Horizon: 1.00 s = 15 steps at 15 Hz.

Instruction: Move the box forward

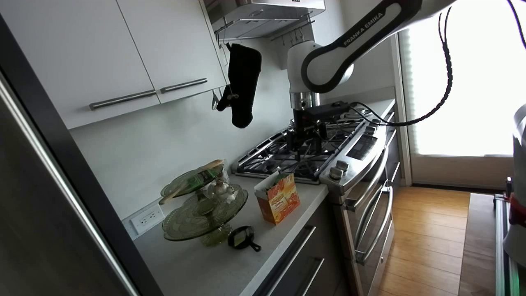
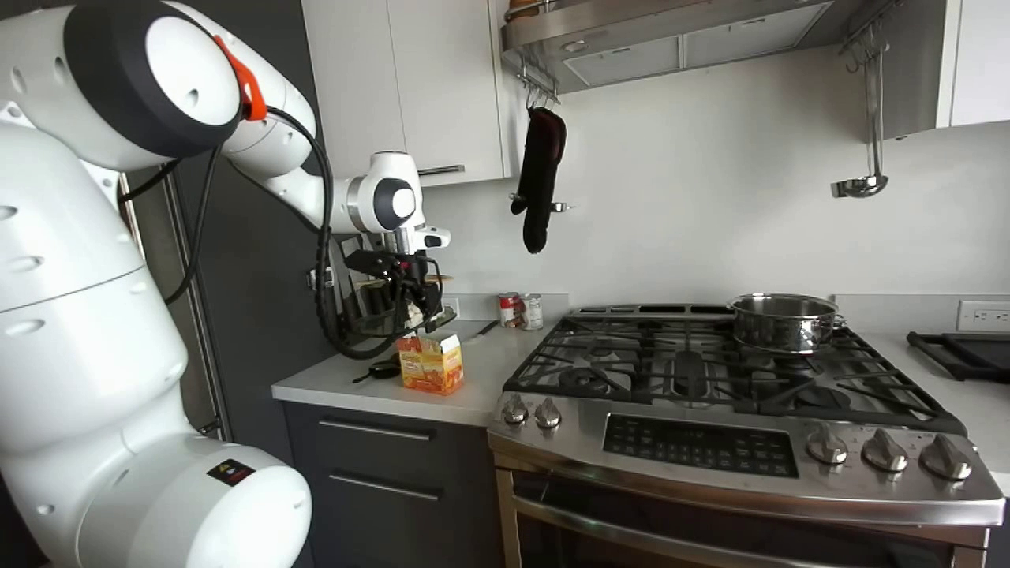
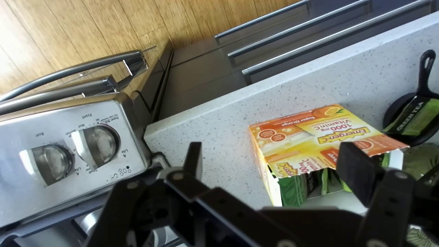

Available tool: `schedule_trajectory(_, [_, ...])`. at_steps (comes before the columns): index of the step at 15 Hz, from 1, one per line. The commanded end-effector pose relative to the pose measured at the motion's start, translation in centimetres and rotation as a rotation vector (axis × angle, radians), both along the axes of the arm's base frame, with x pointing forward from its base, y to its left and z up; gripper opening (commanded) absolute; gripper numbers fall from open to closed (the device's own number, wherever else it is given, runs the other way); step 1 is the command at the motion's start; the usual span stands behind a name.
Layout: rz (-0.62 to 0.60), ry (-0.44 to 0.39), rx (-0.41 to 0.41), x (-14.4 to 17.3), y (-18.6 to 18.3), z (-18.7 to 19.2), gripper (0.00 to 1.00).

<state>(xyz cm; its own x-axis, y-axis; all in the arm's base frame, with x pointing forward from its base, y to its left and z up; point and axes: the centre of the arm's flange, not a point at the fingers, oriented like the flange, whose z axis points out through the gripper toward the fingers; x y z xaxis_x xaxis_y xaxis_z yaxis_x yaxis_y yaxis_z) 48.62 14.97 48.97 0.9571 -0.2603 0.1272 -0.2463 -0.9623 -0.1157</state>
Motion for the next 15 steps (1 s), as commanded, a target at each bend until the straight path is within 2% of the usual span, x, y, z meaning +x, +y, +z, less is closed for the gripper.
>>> schedule_trajectory(1, [-0.026, -0.013, -0.010, 2.2, 0.4, -1.4, 1.00])
schedule_trajectory(5, [-0.024, -0.038, -0.008, 4.2, 0.7, -2.7, 1.00])
schedule_trajectory(10, [-0.042, -0.018, 0.004, 5.8, 1.7, -3.7, 1.00])
schedule_trajectory(14, [-0.058, -0.044, -0.015, 7.3, 1.9, -3.9, 1.00])
schedule_trajectory(15, [-0.062, -0.045, -0.023, 7.7, 1.8, -4.0, 0.97])
